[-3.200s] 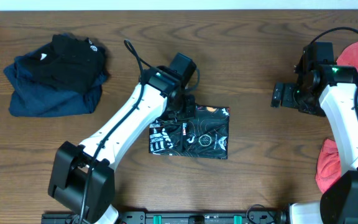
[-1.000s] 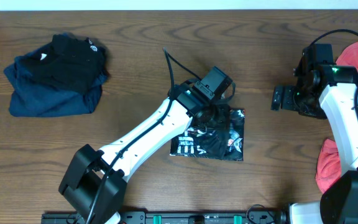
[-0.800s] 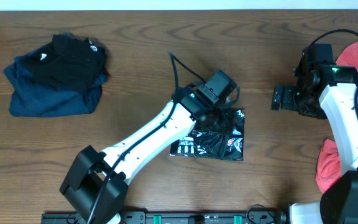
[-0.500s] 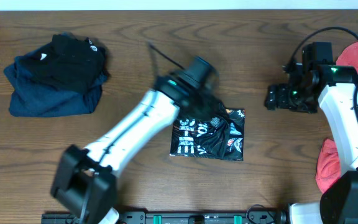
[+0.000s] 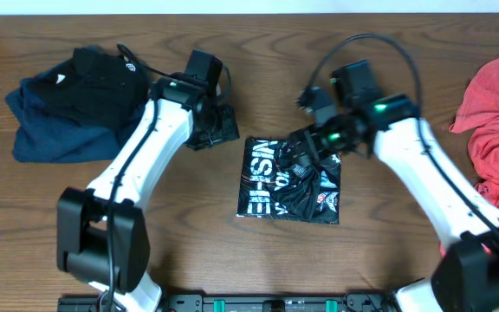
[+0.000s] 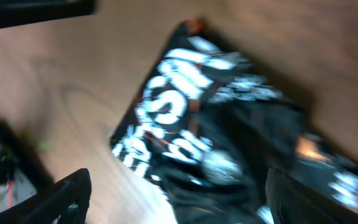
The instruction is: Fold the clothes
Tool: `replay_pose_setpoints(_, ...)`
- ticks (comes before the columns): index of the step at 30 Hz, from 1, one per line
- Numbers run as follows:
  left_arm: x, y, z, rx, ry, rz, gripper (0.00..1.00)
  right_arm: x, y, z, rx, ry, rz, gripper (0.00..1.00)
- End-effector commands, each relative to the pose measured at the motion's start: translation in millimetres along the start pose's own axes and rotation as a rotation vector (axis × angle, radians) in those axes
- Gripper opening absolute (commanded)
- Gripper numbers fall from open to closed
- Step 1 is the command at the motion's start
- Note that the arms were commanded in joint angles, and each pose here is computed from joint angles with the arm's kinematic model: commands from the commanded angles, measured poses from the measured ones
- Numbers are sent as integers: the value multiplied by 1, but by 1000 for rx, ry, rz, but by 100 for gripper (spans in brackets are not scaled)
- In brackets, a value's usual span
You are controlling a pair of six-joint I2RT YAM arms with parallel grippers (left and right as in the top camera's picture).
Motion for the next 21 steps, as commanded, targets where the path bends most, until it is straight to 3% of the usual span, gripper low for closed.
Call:
replay_pose_setpoints(1, -1, 12, 5, 37, 6, 24, 57, -2, 28, 10, 87, -1, 59, 89)
replay_pose_setpoints(9, 0, 16, 6, 45, 3, 33, 57, -17, 68, -2, 96, 86, 192, 87)
replay_pose_setpoints(21, -2, 16, 8, 56, 0, 45, 57, -70, 21, -85, -670, 409, 469, 91)
Point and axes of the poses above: each gripper's point midway between its finger pads, its own y axis out along the fingers, its own z axis along the line the jaws close on, x = y × z, the point moved 8 cm from there along -y, back along the fingers, and after that the axes turned 14 degrees about -y, right-handed, at the moved point
